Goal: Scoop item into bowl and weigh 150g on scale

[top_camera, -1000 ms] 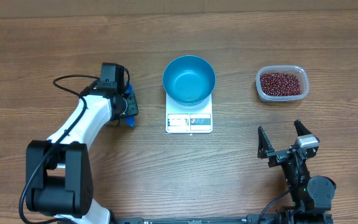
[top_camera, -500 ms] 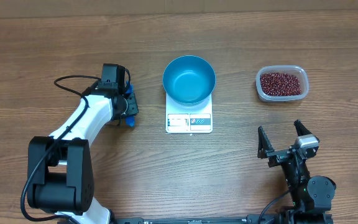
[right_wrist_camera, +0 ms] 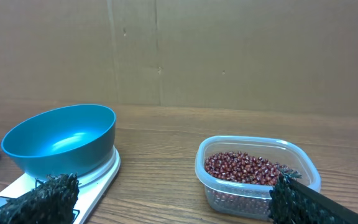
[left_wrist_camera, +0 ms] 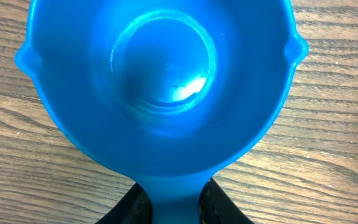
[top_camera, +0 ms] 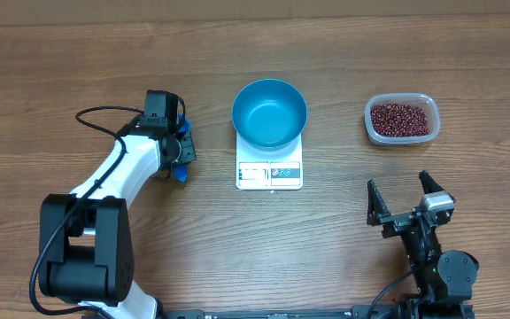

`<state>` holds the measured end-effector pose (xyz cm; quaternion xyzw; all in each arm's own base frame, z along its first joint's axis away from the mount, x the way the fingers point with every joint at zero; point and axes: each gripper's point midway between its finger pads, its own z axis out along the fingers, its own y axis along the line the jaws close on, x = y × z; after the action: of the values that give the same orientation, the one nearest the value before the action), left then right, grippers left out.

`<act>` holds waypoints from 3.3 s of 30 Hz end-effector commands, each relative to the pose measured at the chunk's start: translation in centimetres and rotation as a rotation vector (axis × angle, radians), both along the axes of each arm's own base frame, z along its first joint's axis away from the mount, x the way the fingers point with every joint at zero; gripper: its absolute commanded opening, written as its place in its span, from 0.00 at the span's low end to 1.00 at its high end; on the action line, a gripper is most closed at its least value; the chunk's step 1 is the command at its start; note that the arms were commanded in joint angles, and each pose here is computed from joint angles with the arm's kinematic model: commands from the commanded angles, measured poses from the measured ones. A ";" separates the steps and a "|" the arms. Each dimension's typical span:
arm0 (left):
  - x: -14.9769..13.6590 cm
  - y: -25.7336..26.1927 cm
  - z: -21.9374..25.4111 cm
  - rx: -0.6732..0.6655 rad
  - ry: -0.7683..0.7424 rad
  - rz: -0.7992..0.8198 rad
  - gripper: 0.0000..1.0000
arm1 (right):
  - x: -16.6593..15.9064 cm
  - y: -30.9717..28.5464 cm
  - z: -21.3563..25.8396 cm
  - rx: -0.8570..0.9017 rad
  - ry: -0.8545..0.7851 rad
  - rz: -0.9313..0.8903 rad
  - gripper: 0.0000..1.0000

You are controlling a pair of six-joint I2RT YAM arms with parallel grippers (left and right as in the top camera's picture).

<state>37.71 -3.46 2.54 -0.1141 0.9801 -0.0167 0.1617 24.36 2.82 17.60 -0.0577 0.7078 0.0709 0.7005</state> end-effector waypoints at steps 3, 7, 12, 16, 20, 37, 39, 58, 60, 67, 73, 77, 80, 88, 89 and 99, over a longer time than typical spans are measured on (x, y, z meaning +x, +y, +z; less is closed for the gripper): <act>-0.2 0.4 -0.6 0.014 0.013 0.009 0.25 | 0.0 -0.3 -0.2 0.004 -0.003 -0.014 1.00; -0.2 0.4 -0.6 0.017 0.011 -0.001 0.25 | 0.0 -0.3 -0.2 0.004 -0.003 -0.014 1.00; -0.1 0.4 -0.4 0.016 0.008 -0.001 0.13 | 0.0 -0.3 -0.2 0.004 -0.003 -0.014 1.00; 0.4 0.3 0.1 0.015 -0.007 0.000 0.13 | 0.0 -0.3 -0.2 0.004 -0.003 -0.014 1.00; 0.8 0.3 0.4 0.014 -0.017 -0.001 0.25 | 0.0 -0.3 -0.2 0.004 -0.003 -0.014 1.00; 1.2 0.3 0.5 0.012 -0.035 0.000 0.53 | 0.0 -0.3 -0.2 0.004 -0.003 -0.014 1.00; 1.2 0.3 0.5 0.012 -0.035 0.000 0.55 | 0.0 -0.3 -0.2 0.004 -0.003 -0.014 1.00; 1.7 0.2 0.7 0.008 -0.056 0.000 0.25 | 0.0 -0.3 -0.2 0.004 -0.003 -0.014 1.00; 1.7 0.1 0.7 0.006 -0.057 -0.002 0.26 | 0.0 -0.3 -0.2 0.004 -0.003 -0.014 1.00; 2.3 -0.2 2.2 -0.012 -0.086 -0.006 0.21 | 0.0 -0.3 -0.2 0.004 -0.003 -0.014 1.00; 3.7 -0.4 6.7 -0.033 -0.150 0.010 0.22 | 0.0 -0.3 -0.2 0.004 -0.003 -0.014 1.00; 4.0 -0.4 10.5 -0.068 -0.169 0.084 0.20 | 0.0 -0.3 -0.2 0.004 -0.003 -0.014 1.00; 3.9 -1.4 14.1 -0.184 -0.182 0.166 0.17 | 0.0 -0.3 -0.2 0.004 -0.003 -0.014 1.00; 3.8 -6.4 20.3 -0.661 -0.195 0.091 0.17 | 0.0 -0.3 -0.2 0.004 -0.003 -0.014 1.00; 3.6 -6.8 20.7 -0.710 -0.181 0.089 0.17 | 0.0 -0.3 -0.2 0.004 -0.003 -0.014 1.00; 2.0 -8.7 22.2 -0.927 -0.073 0.085 0.12 | 0.0 -0.3 -0.2 0.004 -0.003 -0.014 1.00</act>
<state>40.61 -10.65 22.60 -0.2170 0.8781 -0.3965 0.1572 24.36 2.83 17.62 -0.0580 0.7077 0.0708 0.7006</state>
